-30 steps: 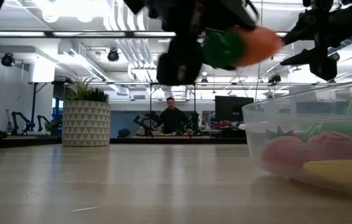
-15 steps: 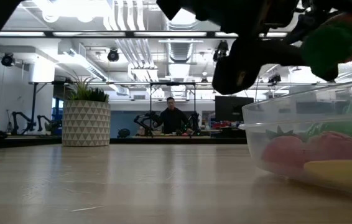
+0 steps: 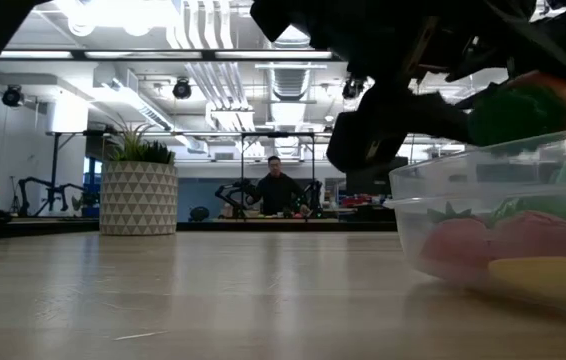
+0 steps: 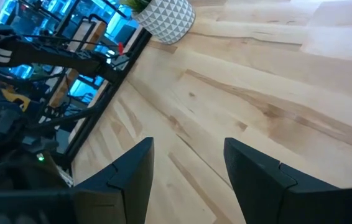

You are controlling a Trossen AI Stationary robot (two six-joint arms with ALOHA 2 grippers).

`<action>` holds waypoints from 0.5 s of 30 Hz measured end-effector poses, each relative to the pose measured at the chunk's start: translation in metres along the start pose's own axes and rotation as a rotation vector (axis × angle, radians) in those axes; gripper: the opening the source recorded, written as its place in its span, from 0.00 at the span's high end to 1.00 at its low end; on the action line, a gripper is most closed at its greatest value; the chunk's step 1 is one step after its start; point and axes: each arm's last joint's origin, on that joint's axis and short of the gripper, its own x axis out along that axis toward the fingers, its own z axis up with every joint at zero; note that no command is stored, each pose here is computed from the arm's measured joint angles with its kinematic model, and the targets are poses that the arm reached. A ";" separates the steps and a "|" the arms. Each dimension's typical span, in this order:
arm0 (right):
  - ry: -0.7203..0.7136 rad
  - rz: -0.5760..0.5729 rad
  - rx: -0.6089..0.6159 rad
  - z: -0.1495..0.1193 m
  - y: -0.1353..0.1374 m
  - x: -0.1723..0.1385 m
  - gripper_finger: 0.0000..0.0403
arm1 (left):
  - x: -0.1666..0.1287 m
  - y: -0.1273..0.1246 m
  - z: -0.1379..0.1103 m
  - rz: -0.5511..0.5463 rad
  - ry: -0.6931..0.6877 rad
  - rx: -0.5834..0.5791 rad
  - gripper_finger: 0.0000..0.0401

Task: Pick and placing Produce into tupperware
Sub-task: Put the carrot into the transparent bin, then return to Home Position

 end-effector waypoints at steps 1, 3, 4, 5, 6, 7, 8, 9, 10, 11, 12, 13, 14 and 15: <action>0.000 0.000 0.000 0.000 0.000 0.000 0.54 | -0.001 -0.001 0.001 -0.004 -0.003 0.001 0.58; 0.000 0.001 -0.005 0.000 0.000 0.000 0.54 | -0.001 -0.001 0.001 -0.004 -0.002 -0.004 0.58; 0.000 0.001 -0.007 0.000 0.000 0.000 0.54 | -0.001 -0.001 0.000 -0.002 0.000 -0.007 0.57; 0.000 0.000 -0.007 0.000 0.000 0.000 0.54 | -0.001 0.000 0.000 0.002 0.003 -0.010 0.56; 0.000 0.001 -0.007 0.000 0.000 0.000 0.54 | -0.001 0.000 0.000 0.003 0.004 -0.010 0.54; 0.000 0.001 -0.007 0.000 0.000 0.000 0.54 | -0.001 0.000 0.000 0.003 0.003 -0.006 0.53; 0.000 0.001 -0.008 0.000 0.000 0.000 0.54 | -0.001 0.000 0.001 0.008 -0.004 -0.004 0.52; 0.000 0.001 -0.008 0.000 0.000 0.000 0.54 | -0.002 0.000 0.001 0.018 -0.017 -0.001 0.51; 0.000 0.001 -0.010 0.000 0.000 0.000 0.54 | -0.002 0.000 0.001 0.024 -0.025 0.017 0.51; 0.000 0.001 -0.011 0.000 0.000 0.000 0.54 | -0.002 0.000 0.002 0.025 -0.030 0.030 0.51; 0.001 0.001 -0.011 0.000 0.000 0.000 0.54 | -0.003 0.000 0.002 0.031 -0.037 0.033 0.51; 0.000 0.002 -0.014 0.000 0.000 0.000 0.54 | -0.003 -0.001 0.002 0.033 -0.040 0.027 0.51; 0.002 0.002 -0.017 0.000 0.000 0.000 0.54 | -0.003 0.000 0.002 0.036 -0.043 0.018 0.51; 0.002 0.003 -0.018 0.000 0.000 0.000 0.54 | -0.003 0.000 0.002 0.040 -0.045 0.018 0.51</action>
